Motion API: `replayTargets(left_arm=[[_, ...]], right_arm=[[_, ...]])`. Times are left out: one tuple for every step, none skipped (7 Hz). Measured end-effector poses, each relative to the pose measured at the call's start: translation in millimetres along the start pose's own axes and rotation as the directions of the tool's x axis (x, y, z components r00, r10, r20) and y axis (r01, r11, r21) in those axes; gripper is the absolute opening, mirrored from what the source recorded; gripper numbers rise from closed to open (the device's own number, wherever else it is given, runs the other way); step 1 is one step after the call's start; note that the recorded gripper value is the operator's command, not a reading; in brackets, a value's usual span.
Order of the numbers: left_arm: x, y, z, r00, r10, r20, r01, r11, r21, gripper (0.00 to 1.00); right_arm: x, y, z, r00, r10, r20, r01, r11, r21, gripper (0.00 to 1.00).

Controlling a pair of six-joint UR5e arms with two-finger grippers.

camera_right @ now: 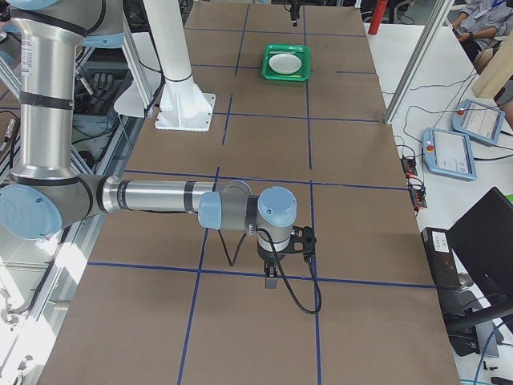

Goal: Place fork

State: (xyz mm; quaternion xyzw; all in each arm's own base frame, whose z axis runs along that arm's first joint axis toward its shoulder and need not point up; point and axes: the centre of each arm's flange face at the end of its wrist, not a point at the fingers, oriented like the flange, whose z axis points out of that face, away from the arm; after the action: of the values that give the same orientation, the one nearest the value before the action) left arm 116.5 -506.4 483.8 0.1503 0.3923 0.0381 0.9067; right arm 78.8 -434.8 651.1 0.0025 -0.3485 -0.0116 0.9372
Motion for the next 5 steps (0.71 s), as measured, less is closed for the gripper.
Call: replayTargets(left_arm=[[-44, -3, -15, 1.0, -0.03, 0.008, 0.03, 0.999, -0.017, 1.0], [-96, -1, -28, 0.998, -0.05, 0.04, 0.052, 0.997, -0.051, 1.0], [-152, 8, -39, 0.997, -0.022, 0.074, 0.03, 0.994, -0.106, 1.0], [-192, 18, -49, 0.997, 0.009, 0.081, 0.004, 0.987, -0.159, 1.0], [-210, 28, -52, 0.997, 0.015, 0.075, 0.0, 0.981, -0.196, 1.0]], right_arm=[[0, 0, 0, 1.0, 0.0, 0.0, 0.0, 1.0, 0.0, 1.0], [0, 0, 0, 1.0, 0.0, 0.0, 0.0, 1.0, 0.0, 1.0], [0, 0, 0, 1.0, 0.0, 0.0, 0.0, 1.0, 0.0, 1.0], [0, 0, 0, 1.0, 0.0, 0.0, 0.0, 1.0, 0.0, 1.0], [0, 0, 0, 1.0, 0.0, 0.0, 0.0, 1.0, 0.0, 1.0]])
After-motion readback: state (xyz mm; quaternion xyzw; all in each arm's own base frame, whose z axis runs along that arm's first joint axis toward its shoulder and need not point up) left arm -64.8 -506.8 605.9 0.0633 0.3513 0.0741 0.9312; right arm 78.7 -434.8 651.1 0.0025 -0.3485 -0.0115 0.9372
